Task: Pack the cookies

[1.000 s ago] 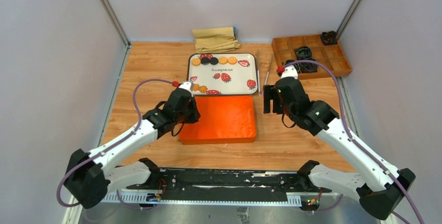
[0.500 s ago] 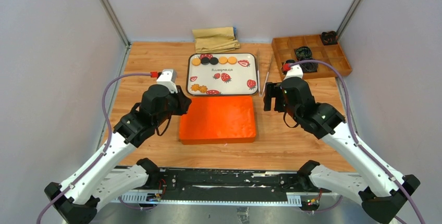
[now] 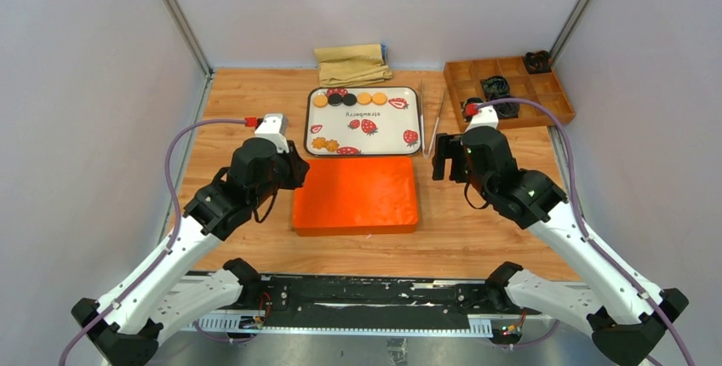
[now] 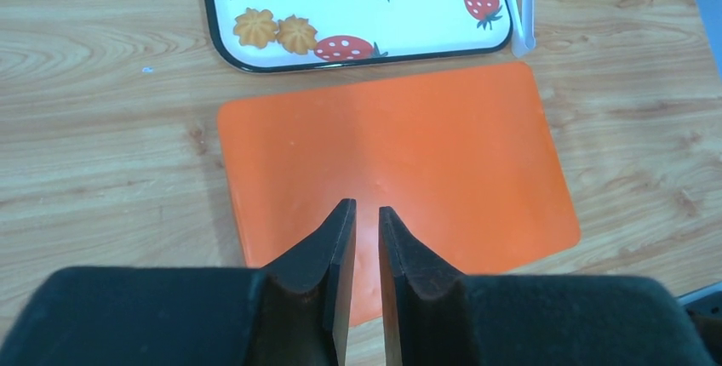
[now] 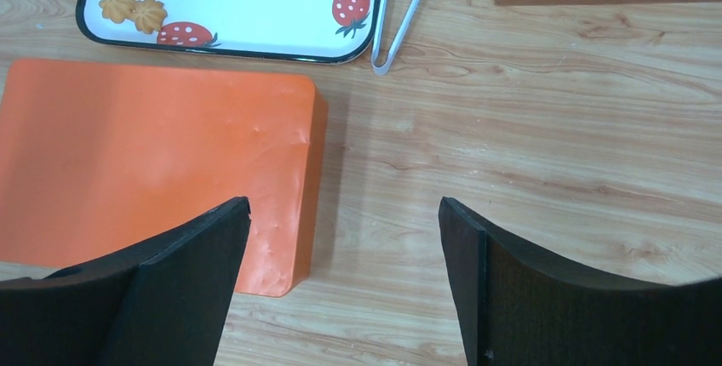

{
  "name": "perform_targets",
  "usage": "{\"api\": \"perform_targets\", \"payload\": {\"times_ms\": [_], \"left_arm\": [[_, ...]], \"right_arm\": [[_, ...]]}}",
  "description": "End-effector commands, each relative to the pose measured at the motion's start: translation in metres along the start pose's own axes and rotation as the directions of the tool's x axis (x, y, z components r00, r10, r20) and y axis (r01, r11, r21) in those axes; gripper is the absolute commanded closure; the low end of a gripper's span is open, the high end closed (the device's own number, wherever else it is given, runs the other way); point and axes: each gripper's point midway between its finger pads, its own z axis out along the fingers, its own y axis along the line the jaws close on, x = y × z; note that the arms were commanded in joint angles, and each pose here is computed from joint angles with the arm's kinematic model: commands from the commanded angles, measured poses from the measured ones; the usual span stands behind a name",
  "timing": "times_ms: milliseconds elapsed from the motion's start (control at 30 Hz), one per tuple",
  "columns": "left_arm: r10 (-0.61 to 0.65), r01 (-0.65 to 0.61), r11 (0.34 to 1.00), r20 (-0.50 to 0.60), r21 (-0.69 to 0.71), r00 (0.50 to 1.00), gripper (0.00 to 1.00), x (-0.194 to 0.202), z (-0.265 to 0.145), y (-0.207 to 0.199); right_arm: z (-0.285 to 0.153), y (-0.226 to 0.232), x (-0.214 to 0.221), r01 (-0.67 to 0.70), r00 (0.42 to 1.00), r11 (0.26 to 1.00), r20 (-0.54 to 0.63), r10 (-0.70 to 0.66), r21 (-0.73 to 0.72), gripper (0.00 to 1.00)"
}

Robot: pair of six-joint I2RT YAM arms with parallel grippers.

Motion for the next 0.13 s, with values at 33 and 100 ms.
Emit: {"api": "perform_targets", "payload": {"times_ms": [33, 100], "left_arm": [[0.016, -0.016, 1.0, 0.02, -0.01, 1.0, 0.78, -0.0096, -0.0054, 0.0], [0.019, -0.019, 1.0, 0.021, -0.012, 1.0, 0.78, -0.0101, -0.0064, 0.0003]], "right_arm": [[-0.0022, -0.0089, -0.0054, -0.014, 1.0, 0.998, 0.024, 0.012, 0.053, 0.13], [-0.0045, -0.0101, -0.0075, -0.02, 0.999, 0.998, 0.038, 0.018, 0.053, 0.12]]}}
